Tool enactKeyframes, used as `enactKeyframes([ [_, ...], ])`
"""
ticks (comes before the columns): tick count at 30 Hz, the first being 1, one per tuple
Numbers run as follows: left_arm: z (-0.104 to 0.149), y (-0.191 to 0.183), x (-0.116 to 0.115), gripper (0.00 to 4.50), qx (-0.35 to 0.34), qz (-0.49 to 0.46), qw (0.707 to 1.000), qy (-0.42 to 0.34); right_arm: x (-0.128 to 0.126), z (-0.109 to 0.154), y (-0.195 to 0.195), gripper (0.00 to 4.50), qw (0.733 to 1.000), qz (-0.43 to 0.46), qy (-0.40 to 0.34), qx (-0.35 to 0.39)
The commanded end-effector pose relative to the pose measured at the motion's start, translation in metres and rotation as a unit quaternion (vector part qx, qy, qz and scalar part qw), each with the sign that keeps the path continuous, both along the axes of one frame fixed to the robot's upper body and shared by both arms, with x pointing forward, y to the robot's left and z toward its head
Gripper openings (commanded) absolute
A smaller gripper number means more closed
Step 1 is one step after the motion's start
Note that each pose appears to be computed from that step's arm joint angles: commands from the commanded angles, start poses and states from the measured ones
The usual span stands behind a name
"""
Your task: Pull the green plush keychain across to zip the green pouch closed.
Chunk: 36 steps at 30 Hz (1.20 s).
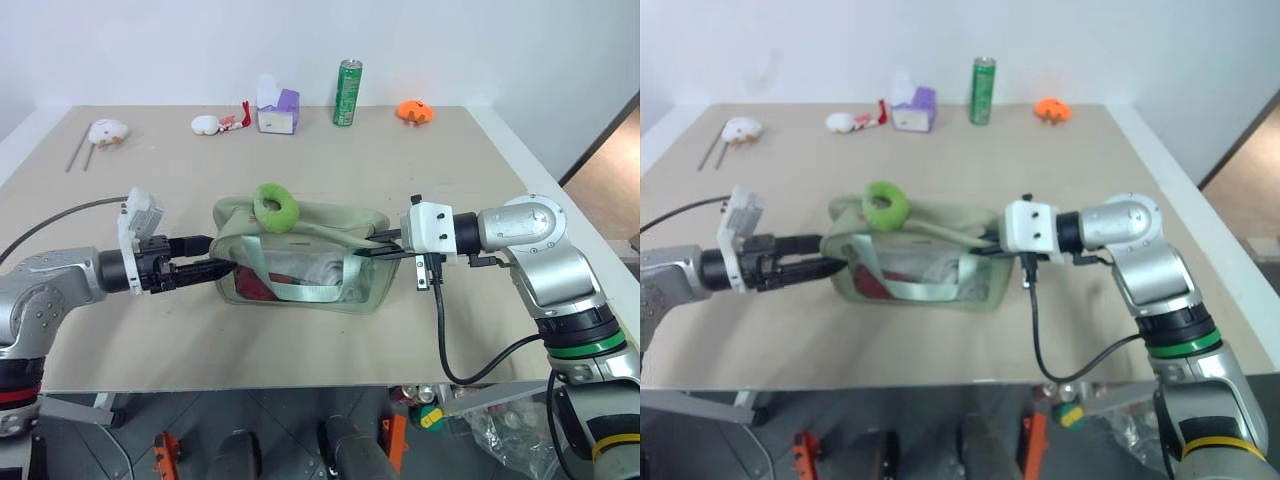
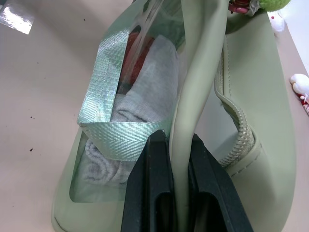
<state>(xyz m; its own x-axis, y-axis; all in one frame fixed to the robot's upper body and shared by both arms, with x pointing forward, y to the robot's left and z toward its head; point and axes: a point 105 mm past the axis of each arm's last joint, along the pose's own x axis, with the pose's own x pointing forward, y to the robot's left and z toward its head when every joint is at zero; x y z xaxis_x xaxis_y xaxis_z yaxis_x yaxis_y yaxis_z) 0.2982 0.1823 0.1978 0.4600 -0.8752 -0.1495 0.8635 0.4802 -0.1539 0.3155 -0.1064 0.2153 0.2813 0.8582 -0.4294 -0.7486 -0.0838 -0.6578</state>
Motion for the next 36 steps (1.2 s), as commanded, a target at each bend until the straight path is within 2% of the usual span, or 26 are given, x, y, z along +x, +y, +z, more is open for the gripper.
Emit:
enactKeyframes([
  [1, 0.018, -0.004, -0.005, 2.27, -0.018, -0.023, 0.999, -0.028, -0.002, 0.002, -0.001, 0.00, 1.000, -0.001, -0.008, -0.006],
  [6, 0.015, -0.003, -0.003, 0.57, -0.007, -0.013, 0.999, -0.029, -0.002, 0.001, -0.003, 0.00, 1.000, -0.007, 0.000, 0.000],
  [10, 0.011, -0.005, -0.003, 0.57, -0.002, -0.009, 1.000, -0.030, -0.003, 0.002, -0.010, 0.00, 0.999, -0.024, 0.029, 0.008],
  [16, 0.010, -0.005, -0.004, 0.57, -0.001, -0.007, 1.000, -0.030, 0.003, 0.036, -0.022, 0.00, 0.992, -0.064, 0.034, 0.105],
  [23, 0.009, -0.005, -0.002, 0.54, -0.006, -0.006, 0.999, -0.032, -0.006, 0.047, -0.046, 2.41, 0.973, -0.123, 0.096, 0.170],
  [28, 0.010, -0.007, -0.001, 0.54, -0.009, -0.008, 0.999, -0.033, -0.027, 0.034, -0.058, 4.09, 0.965, -0.127, 0.168, 0.158],
  [32, 0.010, -0.008, 0.000, 0.54, -0.011, -0.010, 0.999, -0.034, -0.027, 0.072, -0.069, 4.09, 0.952, -0.119, 0.151, 0.238],
  [36, 0.010, -0.008, 0.001, 0.54, -0.011, -0.011, 0.999, -0.035, -0.034, 0.115, -0.043, 4.09, 0.948, -0.050, 0.107, 0.296],
])
